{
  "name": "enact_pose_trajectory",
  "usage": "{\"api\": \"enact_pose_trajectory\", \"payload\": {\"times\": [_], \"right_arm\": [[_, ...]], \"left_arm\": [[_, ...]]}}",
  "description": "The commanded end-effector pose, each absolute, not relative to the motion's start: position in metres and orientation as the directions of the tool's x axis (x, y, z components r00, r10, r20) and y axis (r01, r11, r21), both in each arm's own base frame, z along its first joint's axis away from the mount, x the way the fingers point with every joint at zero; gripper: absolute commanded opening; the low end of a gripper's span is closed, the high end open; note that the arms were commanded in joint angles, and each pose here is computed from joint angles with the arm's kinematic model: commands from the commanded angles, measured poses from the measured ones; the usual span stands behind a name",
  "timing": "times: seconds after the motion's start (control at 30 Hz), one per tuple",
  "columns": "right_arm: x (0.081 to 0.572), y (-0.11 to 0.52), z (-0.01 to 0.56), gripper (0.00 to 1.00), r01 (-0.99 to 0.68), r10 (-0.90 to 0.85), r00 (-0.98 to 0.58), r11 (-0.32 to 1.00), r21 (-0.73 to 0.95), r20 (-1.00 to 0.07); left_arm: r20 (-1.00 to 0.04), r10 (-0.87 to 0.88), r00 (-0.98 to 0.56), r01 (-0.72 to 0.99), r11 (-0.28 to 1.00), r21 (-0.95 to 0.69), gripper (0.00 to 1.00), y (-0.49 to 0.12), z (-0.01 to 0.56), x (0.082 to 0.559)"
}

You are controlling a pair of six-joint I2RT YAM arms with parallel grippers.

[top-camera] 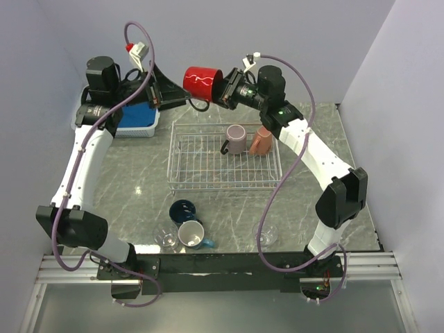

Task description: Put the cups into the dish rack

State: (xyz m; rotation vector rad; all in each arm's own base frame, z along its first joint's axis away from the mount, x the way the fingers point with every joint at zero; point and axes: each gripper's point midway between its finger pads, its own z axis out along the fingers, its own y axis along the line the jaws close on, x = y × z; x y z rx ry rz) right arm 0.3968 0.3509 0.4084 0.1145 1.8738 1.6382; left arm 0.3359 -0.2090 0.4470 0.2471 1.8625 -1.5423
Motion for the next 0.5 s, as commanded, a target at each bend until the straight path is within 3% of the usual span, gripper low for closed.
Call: {"api": "enact_pose_trajectory", "payload": {"times": [0.0,0.47], "right_arm": [[0.390,0.348,0.464,0.00,-0.470,0.485,-0.738,0.130,0.873,-0.469],[0.399,0.355,0.452,0.00,-0.452,0.481,-0.755,0.112,0.885,-0.447]], "left_arm": [[-0.662,-0.267,-0.701,0.605,0.269,-0.749,0.96,-0.219,0.457,0.325],[-0.598,-0.244,-0.764,0.566,0.192,-0.802,0.96,-0.270,0.455,0.339]]}}
